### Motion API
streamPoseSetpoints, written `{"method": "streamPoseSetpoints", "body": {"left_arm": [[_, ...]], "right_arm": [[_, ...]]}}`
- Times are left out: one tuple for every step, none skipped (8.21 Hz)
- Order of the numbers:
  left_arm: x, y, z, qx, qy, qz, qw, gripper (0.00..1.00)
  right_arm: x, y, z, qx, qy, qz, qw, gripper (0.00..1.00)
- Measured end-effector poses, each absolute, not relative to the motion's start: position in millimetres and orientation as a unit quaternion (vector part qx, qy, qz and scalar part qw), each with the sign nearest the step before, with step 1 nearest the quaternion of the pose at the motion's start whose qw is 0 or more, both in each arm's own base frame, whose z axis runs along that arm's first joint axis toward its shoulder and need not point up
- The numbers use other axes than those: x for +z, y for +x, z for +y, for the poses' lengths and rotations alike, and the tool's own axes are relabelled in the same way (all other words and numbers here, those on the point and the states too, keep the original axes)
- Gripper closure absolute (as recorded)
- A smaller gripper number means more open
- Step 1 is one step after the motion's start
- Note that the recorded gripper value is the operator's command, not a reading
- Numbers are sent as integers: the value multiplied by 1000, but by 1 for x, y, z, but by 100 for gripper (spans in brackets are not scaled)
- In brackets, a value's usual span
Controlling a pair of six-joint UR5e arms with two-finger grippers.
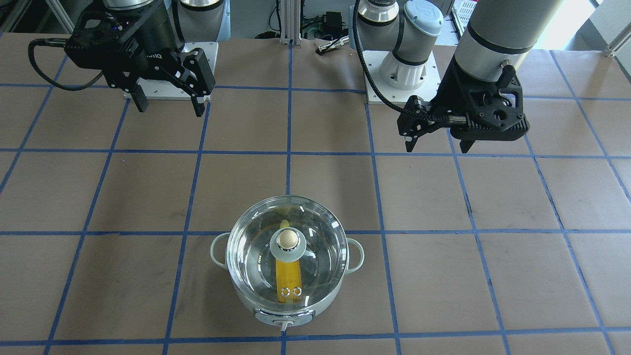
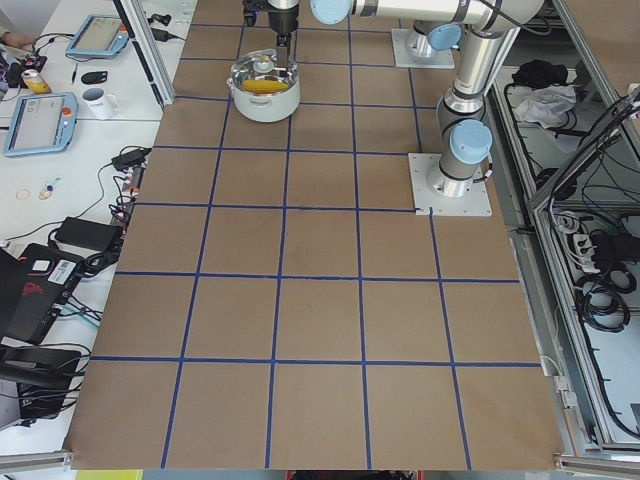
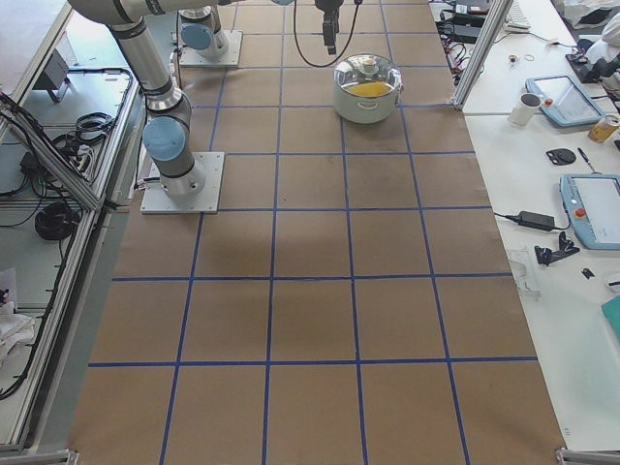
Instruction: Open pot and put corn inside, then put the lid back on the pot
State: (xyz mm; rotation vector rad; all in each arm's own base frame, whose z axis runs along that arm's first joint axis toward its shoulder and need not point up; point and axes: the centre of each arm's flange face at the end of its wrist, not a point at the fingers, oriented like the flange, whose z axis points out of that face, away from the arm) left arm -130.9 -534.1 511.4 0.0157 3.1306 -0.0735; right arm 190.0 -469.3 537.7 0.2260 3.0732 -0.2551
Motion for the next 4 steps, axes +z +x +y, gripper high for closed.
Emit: {"method": "streamPoseSetpoints", "body": {"left_arm": [[511,-131,-534,-23,5,1000,5,0],[511,-131,-534,-24,5,1000,5,0],[512,-131,-534,-24,5,1000,5,0],[512,-131,-534,-24,5,1000,5,0]], "right_arm": [[537,189,-469,-80,73,994,25,0],[537,189,-469,-79,73,994,25,0],[536,189,-469,-78,73,994,25,0],[536,189,-469,-77,73,994,25,0]]}}
